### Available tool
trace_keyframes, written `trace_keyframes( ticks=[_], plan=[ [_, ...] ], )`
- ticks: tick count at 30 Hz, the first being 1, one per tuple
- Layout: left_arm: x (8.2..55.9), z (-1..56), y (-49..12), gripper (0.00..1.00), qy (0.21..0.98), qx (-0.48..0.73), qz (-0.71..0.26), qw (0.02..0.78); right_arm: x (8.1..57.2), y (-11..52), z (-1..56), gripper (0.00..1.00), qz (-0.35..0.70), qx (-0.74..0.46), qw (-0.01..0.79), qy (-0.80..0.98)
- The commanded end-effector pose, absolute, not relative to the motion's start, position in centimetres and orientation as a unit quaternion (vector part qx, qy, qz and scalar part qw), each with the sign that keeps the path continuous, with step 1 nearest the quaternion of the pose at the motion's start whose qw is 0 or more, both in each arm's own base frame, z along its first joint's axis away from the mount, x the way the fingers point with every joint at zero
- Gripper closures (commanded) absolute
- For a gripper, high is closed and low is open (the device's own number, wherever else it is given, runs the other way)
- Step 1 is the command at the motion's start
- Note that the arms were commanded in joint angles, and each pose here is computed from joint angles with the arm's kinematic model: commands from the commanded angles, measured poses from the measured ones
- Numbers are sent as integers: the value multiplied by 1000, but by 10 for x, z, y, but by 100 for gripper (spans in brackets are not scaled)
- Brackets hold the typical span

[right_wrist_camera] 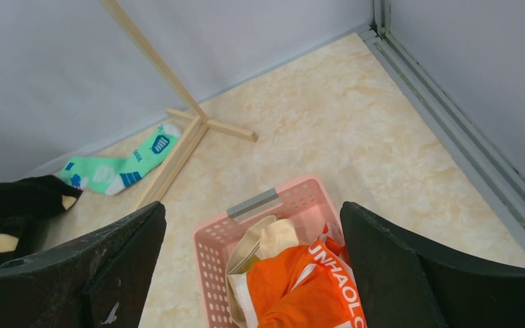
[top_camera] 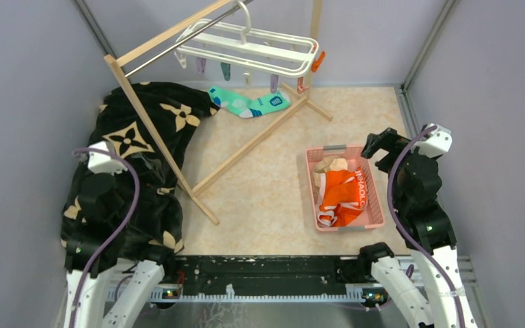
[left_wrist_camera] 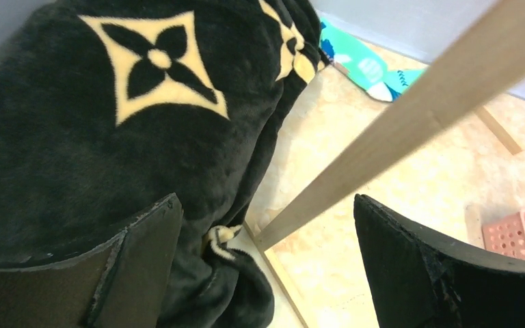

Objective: Clip the underwear to the hanger

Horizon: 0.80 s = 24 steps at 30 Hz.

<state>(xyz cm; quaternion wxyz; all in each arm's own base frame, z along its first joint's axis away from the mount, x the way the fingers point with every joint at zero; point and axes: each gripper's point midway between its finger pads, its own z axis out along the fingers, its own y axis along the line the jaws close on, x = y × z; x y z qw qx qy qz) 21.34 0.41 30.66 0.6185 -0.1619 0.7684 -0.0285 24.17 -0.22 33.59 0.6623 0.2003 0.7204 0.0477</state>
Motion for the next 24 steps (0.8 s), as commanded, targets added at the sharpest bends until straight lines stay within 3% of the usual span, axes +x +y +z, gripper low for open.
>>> trace_keyframes(
  ticks=[1, 13, 24],
  plan=[
    [167, 309, -1, 0, 798, -108, -42, 591, 243, 3, 353, 1, 79, 210, 676, 702],
    [128, 312, -65, 0, 786, -35, -215, 579, 244, 10, 348, 1, 100, 210, 671, 704],
    [120, 299, -120, 0, 789, 208, -276, 508, 250, 18, 336, 1, 110, 198, 659, 717]
  ],
)
